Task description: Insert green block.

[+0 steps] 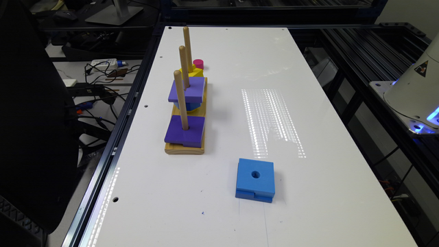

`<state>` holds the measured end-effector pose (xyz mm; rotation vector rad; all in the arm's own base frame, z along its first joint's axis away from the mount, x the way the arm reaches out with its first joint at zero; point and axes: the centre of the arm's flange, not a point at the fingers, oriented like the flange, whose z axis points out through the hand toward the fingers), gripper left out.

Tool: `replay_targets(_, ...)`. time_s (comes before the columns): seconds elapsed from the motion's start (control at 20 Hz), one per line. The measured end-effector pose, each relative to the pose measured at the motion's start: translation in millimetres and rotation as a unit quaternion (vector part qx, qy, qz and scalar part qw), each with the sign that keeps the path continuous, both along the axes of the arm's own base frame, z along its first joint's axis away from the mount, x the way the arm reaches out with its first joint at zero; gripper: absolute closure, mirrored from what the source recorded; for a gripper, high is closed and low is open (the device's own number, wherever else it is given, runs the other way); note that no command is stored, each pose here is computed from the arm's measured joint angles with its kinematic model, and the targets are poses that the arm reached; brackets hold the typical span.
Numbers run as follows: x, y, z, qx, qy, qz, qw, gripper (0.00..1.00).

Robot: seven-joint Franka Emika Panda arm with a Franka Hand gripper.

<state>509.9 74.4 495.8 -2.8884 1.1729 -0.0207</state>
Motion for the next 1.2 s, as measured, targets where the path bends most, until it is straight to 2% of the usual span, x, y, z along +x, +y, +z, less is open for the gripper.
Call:
replay_targets(0.35,-0.1,0.2,0,-0.0001,0.0004,0.0002,1.000000,1.00)
replay_targets(0.6,2.4,1.9,-5,0.0004,-0.0002,0.0016,0.999999,1.00)
replay_targets(0.95,13.0,6.8,-21,0.0031,-0.0042,0.0050,0.999974,1.00)
replay_targets(1.2,19.9,11.2,-33,0.0053,-0.0073,0.0062,0.999940,1.00)
